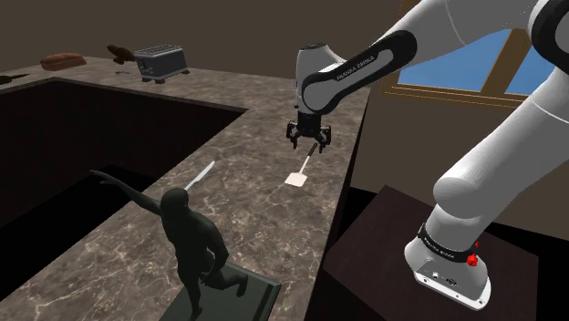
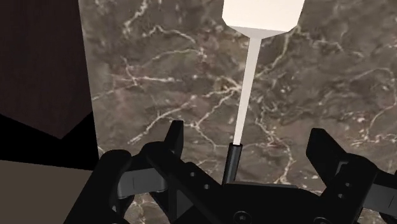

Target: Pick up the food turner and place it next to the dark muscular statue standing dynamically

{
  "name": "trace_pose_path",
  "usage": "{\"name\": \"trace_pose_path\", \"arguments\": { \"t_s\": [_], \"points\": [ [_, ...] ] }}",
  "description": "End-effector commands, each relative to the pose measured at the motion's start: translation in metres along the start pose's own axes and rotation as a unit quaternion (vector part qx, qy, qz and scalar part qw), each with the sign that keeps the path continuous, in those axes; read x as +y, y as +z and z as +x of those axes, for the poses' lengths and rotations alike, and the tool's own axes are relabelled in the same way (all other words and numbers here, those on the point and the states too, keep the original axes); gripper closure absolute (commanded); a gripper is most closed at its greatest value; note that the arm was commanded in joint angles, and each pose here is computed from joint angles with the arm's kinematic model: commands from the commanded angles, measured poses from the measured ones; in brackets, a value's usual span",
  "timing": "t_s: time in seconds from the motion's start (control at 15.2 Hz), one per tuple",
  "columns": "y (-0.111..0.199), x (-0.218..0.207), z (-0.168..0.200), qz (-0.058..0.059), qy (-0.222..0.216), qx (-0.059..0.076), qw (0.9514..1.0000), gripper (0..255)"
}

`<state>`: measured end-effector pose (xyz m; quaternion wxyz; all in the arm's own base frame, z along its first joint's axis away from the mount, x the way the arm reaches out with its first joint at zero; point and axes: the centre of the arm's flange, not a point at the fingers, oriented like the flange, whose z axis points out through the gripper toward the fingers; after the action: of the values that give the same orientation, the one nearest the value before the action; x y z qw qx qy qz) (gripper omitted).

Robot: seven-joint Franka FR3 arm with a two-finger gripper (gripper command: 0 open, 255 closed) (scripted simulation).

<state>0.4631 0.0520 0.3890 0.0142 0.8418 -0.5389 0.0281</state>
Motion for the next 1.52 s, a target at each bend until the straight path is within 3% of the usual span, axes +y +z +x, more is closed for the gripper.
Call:
{"name": "trace_pose_path", "arguments": {
  "t_s": [0.0,0.46,0.99,1.06,1.45],
  "points": [
    [0.011,-0.007,0.007,-0.005,0.037,0.002,0.9993,0],
    [0.051,-0.007,0.007,-0.005,0.037,0.002,0.9993,0],
    [0.051,-0.007,0.007,-0.005,0.037,0.002,0.9993,0],
    [0.051,-0.007,0.007,-0.005,0.037,0.002,0.9993,255],
    [0.051,-0.007,0.007,-0.005,0.037,0.002,0.9993,255]
  ]
}}
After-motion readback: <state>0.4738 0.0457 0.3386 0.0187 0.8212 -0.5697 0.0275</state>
